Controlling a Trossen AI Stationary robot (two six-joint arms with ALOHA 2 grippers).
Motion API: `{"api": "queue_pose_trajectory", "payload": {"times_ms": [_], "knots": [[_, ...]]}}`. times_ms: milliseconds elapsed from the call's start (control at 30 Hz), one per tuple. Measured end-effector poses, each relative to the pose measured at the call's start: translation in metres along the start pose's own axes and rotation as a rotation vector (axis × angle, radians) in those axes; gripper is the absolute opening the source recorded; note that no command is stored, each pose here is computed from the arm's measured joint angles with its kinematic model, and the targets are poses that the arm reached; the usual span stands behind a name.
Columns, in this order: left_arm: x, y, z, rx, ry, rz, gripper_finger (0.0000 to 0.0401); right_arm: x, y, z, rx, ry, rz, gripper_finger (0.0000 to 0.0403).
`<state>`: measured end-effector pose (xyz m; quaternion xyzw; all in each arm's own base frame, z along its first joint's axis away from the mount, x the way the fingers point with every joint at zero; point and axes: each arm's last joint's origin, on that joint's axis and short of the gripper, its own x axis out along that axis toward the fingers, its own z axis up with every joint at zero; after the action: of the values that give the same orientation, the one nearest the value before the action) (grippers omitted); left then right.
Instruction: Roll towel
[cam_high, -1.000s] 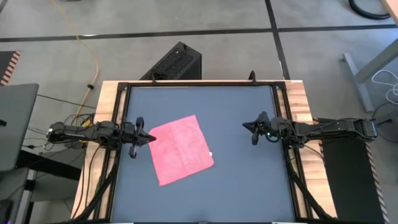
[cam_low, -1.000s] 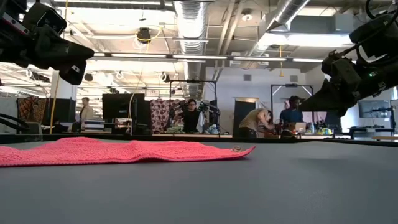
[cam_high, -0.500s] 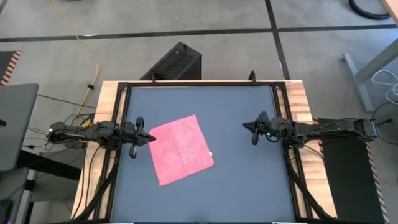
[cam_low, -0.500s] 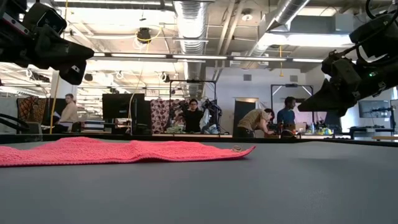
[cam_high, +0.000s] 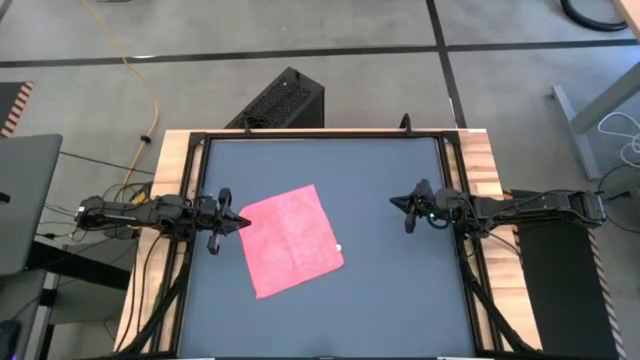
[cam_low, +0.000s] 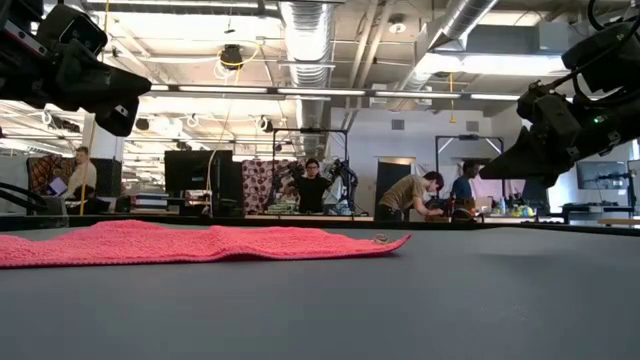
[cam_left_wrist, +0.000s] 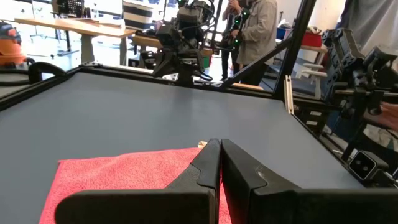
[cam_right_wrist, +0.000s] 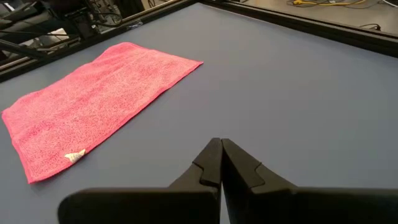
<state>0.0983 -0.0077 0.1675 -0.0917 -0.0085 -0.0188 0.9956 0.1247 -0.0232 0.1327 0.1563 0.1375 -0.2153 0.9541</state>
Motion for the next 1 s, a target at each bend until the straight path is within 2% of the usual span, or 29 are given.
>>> {"api": "queue_pose_trajectory", "payload": {"times_ms": [133,300,467,633,800,900,1000], "knots": [[0.000,0.000,0.000,-0.008,0.000,0.000,0.0000,0.000,0.000,0.000,-0.019,0.000,0.000,0.0028],[0.000,0.000,0.000,-0.099,0.000,0.000,0.0000,0.000,0.000,0.001,-0.078,-0.013,0.004,0.0028],[0.000,0.001,0.001,-0.073,-0.013,0.037,0.0000,0.000,0.002,0.009,0.079,-0.093,0.026,0.0028],[0.000,0.002,0.002,-0.083,-0.032,0.084,0.0000,-0.002,0.005,0.024,0.128,-0.222,0.061,0.0028],[0.001,0.002,0.004,-0.023,-0.059,0.101,0.0000,-0.007,0.007,0.043,0.274,-0.407,0.088,0.0028],[0.003,0.002,0.003,0.015,-0.039,0.105,0.0000,-0.009,0.010,0.055,0.227,-0.478,0.136,0.0028],[0.008,0.002,0.002,0.068,-0.012,0.111,0.0000,-0.005,0.015,0.075,0.158,-0.493,0.109,0.0029]]}}
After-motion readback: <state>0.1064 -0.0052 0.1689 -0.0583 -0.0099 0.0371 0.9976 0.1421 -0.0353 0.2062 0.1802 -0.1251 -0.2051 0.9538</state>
